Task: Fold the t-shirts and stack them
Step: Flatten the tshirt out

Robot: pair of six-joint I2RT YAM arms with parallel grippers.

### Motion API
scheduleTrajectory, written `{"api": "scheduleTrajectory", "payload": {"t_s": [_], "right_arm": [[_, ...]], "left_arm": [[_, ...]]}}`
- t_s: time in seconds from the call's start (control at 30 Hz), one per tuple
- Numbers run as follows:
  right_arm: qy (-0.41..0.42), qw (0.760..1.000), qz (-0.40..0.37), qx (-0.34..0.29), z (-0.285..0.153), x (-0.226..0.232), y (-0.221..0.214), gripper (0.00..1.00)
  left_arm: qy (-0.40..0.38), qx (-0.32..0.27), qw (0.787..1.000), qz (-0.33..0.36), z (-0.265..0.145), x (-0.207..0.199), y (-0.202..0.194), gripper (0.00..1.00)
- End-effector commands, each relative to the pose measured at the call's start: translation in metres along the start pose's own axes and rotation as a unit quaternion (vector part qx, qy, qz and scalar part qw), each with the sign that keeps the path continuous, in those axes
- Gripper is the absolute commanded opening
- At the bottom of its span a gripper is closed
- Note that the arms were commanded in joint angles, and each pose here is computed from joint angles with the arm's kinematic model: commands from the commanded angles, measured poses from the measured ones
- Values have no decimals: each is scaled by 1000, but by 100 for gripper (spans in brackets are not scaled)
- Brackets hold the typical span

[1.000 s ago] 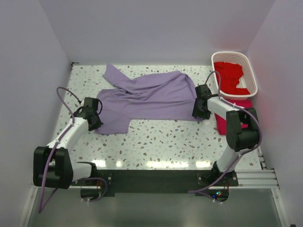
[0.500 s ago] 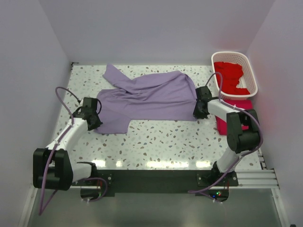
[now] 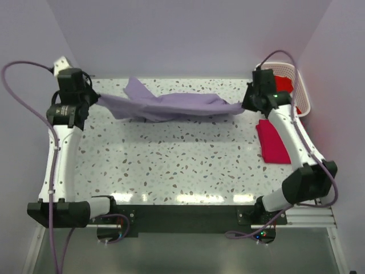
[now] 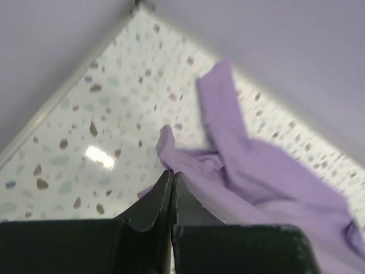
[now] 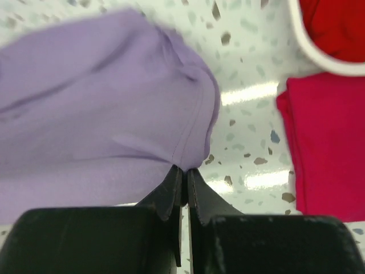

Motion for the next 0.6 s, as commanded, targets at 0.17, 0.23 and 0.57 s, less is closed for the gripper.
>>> {"api": "scheduleTrajectory", "payload": {"t_s": [0.17, 0.23, 0.57], "right_arm": [[90, 983, -38, -157, -199, -18, 49, 0], [101, 975, -43, -195, -234, -25, 55, 0], [139, 923, -42, -358, -357, -45, 83, 0]], "left_arm": [[8, -284, 955, -82, -191, 37, 153, 0], [4, -348, 932, -105, -240, 53, 170, 0], [-2, -495, 861, -120, -354, 82, 214, 0]]}}
Point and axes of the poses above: each gripper's point midway between its finger pads, its own z axis out along the fingers, its own x axis along the line the jaws close on, y = z × x, the point moved 2 cm from there along -z, back along the fingers, and after that the axes turned 4 degrees about z, right-handed, at the moved point
